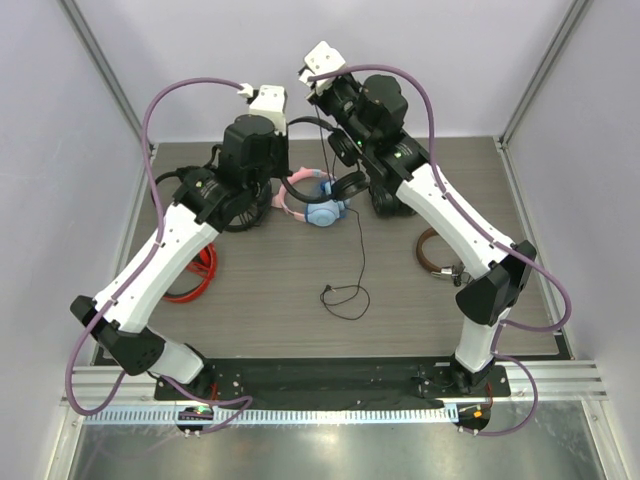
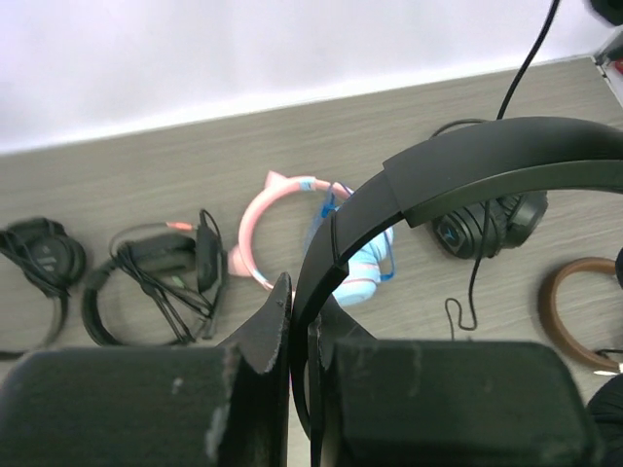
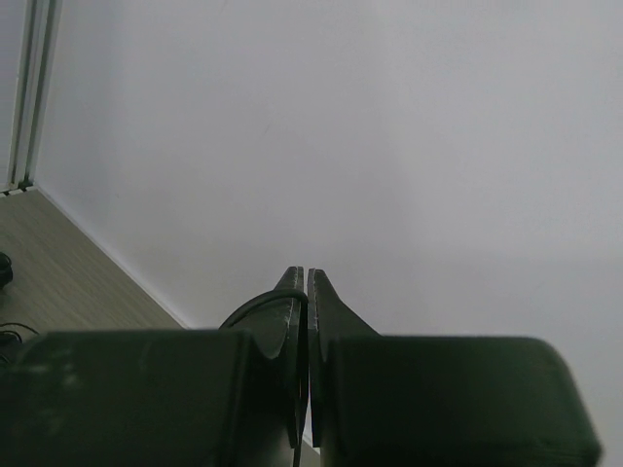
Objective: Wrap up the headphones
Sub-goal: Wrap the headphone cable with the right arm
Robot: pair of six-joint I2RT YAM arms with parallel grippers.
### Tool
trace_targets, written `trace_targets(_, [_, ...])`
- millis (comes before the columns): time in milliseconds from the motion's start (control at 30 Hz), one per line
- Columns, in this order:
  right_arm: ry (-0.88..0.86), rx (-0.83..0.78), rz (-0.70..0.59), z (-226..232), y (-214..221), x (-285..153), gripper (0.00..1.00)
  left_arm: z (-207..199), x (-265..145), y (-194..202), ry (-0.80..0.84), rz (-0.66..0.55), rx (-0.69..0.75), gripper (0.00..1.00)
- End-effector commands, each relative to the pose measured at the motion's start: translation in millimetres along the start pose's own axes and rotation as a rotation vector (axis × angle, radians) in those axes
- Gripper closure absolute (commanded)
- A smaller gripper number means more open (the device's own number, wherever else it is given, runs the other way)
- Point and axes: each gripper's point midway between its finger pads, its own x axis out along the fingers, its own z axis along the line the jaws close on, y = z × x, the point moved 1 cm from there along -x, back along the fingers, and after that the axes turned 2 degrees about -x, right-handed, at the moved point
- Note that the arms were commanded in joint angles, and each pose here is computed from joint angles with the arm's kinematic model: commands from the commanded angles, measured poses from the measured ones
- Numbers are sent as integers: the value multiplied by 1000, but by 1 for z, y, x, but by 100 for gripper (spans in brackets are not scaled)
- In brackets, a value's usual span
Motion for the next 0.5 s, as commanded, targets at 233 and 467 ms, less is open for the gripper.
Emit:
trace_targets(233, [65, 67, -48, -17, 2, -2, 99, -1, -21, -64, 17, -205, 130, 100])
trace_targets(467, [108, 166, -82, -24, 13, -14, 90, -20, -38, -71, 156, -207, 114, 100])
